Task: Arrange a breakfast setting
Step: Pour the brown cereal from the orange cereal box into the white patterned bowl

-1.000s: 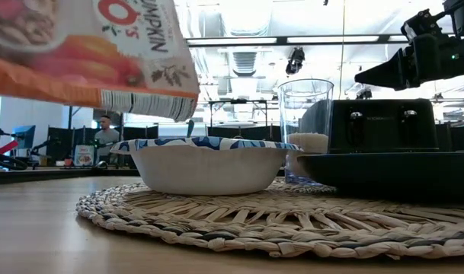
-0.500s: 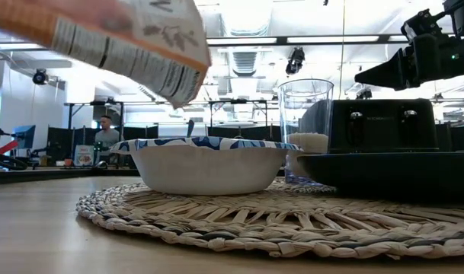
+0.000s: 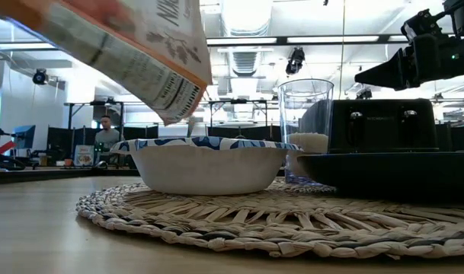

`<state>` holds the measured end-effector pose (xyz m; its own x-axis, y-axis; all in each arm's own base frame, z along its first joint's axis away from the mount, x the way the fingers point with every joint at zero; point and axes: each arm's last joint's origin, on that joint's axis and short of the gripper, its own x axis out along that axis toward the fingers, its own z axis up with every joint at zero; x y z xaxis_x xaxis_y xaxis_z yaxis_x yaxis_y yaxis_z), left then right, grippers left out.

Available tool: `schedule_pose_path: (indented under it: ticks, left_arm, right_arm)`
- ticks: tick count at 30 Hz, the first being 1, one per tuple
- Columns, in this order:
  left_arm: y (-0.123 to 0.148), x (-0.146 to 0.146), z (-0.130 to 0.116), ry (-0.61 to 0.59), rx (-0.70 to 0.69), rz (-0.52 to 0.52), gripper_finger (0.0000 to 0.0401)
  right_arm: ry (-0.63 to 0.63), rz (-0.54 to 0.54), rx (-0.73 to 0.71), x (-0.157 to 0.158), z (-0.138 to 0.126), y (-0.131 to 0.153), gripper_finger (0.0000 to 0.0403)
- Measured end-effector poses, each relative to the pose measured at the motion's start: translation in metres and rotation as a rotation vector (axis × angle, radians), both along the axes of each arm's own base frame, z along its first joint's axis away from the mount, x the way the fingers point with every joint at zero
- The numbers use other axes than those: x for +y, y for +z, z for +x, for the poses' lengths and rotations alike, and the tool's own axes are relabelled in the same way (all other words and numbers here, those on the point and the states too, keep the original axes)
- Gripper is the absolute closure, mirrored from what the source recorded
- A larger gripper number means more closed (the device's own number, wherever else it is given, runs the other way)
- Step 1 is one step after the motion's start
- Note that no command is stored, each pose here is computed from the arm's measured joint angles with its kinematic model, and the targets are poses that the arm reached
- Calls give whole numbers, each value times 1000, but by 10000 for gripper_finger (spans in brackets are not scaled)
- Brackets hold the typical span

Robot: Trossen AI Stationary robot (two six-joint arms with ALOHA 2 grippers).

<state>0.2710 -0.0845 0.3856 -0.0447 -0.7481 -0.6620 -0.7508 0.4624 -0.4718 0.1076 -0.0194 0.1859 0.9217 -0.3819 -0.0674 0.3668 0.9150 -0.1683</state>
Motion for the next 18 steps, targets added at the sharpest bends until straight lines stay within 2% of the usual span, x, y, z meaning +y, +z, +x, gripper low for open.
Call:
schedule_pose_path:
  ticks: [7,18]
  left_arm:
    - [-4,13,10,64,81,-108,401]
    - [-4,39,17,161,97,-147,401]
  right_arm:
    - [0,0,0,0,0,0,330]
    - [0,0,0,0,0,0,330]
